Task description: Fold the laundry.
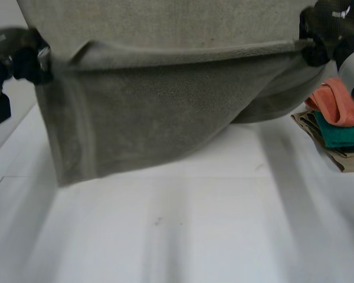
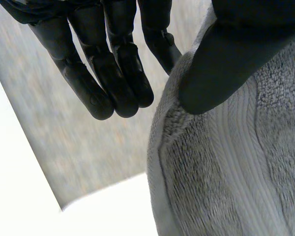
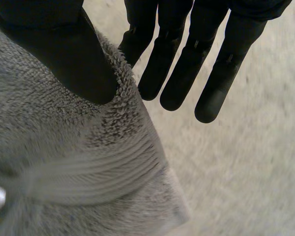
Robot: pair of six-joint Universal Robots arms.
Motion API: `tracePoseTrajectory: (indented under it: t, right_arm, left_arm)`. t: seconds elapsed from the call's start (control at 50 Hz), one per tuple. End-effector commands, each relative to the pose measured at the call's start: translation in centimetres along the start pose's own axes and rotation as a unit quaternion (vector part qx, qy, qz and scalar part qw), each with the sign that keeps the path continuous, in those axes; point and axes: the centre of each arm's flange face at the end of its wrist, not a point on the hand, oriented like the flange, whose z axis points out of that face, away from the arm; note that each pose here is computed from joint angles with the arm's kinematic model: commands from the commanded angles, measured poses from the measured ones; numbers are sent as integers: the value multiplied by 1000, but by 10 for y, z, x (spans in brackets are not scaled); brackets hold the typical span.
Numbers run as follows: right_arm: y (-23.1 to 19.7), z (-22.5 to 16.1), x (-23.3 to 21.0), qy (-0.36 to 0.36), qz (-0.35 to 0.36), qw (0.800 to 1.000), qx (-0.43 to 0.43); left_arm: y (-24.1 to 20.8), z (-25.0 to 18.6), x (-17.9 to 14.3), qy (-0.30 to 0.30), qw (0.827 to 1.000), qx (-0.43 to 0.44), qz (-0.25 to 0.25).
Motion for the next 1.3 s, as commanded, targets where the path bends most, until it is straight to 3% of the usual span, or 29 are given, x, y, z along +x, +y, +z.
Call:
tracePoseTrajectory:
  t: [0.02,0.16,0.28,0.4,0.46,0.52,0.58,0.72,0.82,0.92,1.06,1.2,1.3]
  right_arm:
    - [-13,-17,-43,-92,-21,995,-40]
    - [51,1,-79,-135,-56,981,-126]
    - [78,31,-92,-114,-73,983,-125]
    - [34,86,-66,18,-59,998,32]
    - [-11,95,-39,103,-20,985,138]
    - [-45,87,-24,129,15,969,211]
    - [-55,76,-27,114,21,967,227]
    - [-37,43,-58,26,-5,983,183]
    - [16,15,-96,-47,-23,996,75]
    - [72,-11,-136,-116,-31,992,-22]
    - [131,-34,-179,-171,-65,977,-107]
    - [142,-43,-191,-174,-76,973,-131]
    - [140,-47,-193,-174,-67,973,-135]
  left_arm:
    - [82,35,-7,27,993,-108,-28]
    - [124,71,-18,10,990,-140,-25]
    - [106,109,-24,5,997,-75,-13]
    - [17,144,-18,3,992,124,-7]
    - [-38,145,-28,-28,969,242,-40]
    - [-61,140,-35,-40,953,289,-75]
    - [-65,137,-35,-32,951,295,-92]
    - [-26,128,-38,-18,972,215,-98]
    - [44,118,-46,-32,990,106,-89]
    - [107,104,-55,-48,997,7,-56]
    - [165,88,-72,-66,992,-108,2]
    - [188,68,-69,-52,972,-226,44]
    - [190,59,-72,-56,962,-260,58]
